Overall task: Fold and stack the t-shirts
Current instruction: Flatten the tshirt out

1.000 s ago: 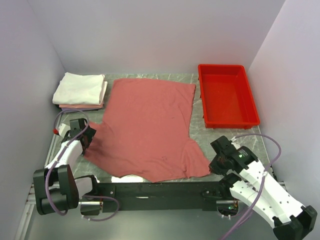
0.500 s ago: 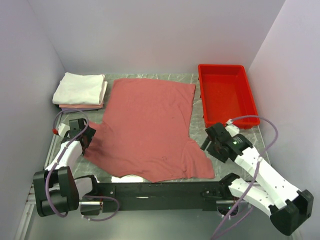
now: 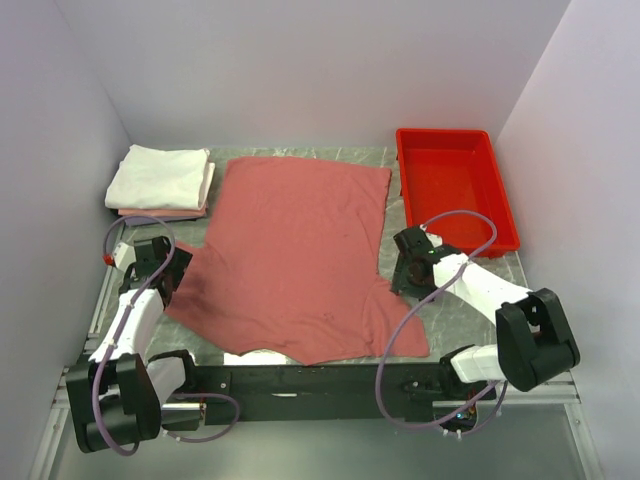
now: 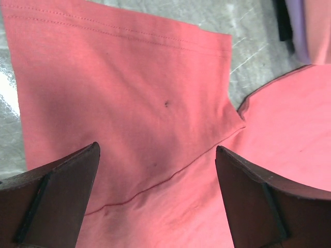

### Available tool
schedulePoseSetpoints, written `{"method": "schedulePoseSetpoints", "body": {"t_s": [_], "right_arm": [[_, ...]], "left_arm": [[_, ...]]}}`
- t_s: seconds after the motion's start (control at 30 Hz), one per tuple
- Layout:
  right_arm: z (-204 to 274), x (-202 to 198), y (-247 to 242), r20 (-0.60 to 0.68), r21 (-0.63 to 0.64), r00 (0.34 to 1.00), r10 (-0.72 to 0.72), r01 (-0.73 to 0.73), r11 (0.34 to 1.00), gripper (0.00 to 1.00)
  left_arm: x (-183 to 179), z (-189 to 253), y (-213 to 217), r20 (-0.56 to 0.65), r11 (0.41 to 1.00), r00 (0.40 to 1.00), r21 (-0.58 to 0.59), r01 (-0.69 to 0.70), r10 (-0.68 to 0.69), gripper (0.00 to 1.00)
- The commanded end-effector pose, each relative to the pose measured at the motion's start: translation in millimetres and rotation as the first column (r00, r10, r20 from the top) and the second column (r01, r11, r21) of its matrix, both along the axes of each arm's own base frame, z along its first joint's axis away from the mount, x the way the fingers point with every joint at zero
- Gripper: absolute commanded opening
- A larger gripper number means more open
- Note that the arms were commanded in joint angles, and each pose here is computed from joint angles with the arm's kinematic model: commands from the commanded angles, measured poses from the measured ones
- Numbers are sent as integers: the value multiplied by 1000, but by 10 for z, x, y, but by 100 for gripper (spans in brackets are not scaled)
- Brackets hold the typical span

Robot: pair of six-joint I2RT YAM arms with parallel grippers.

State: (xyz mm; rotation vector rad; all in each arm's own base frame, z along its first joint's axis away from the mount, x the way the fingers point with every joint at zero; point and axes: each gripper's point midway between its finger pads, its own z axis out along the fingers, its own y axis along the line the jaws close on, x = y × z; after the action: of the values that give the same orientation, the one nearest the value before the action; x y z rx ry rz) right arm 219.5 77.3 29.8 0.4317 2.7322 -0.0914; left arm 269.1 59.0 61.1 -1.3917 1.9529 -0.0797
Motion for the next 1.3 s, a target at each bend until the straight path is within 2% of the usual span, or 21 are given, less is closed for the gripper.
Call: {"method": "schedulePoseSetpoints", "body": {"t_s": [0.0, 0.2, 0.3, 0.33, 0.4, 0.43, 0.5, 0.53, 0.9, 1.17, 1.27], "right_arm": [[-75, 114, 5, 13, 56, 999, 51, -52, 997, 65], [-309, -107, 153, -63, 167, 993, 96, -85, 982, 57], [-347, -143, 184, -72, 189, 992, 107, -91, 978, 49], [-351, -145, 183, -73, 186, 991, 111, -95, 978, 37], [-319, -127, 170, -64, 180, 992, 109, -96, 979, 22], [-308, -150, 161, -72, 176, 992, 108, -94, 980, 19], [-229, -116, 168, -52, 178, 992, 112, -101, 979, 23], [-204, -125, 157, -53, 175, 992, 115, -104, 979, 29], [198, -65, 276, 51, 239, 986, 157, -165, 957, 32], [-114, -195, 156, -63, 182, 987, 146, -133, 974, 43], [-174, -207, 182, -82, 193, 984, 161, -143, 971, 41]], "left_arm": [[38, 97, 4, 39, 1000, 999, 8, 10, -10, 99], [2, 88, 40, 18, 1000, 1000, 26, -4, 3, 99], [2, 85, 33, 22, 1000, 1000, 21, -2, 2, 100], [8, 91, 25, 24, 1000, 1000, 19, 1, -2, 99], [6, 96, 30, 24, 1000, 1000, 21, -1, 0, 99], [4, 98, 29, 24, 1000, 1000, 20, -2, 1, 99], [-5, 92, 24, 24, 1000, 1000, 18, -2, 1, 100], [-2, 103, 19, 30, 1000, 1000, 17, 0, -1, 99], [12, 99, -20, 44, 1000, 999, 2, 15, -15, 100], [20, 86, -31, 41, 1000, 999, 0, 22, -22, 99], [16, 84, -30, 41, 1000, 999, -2, 21, -21, 99]]}}
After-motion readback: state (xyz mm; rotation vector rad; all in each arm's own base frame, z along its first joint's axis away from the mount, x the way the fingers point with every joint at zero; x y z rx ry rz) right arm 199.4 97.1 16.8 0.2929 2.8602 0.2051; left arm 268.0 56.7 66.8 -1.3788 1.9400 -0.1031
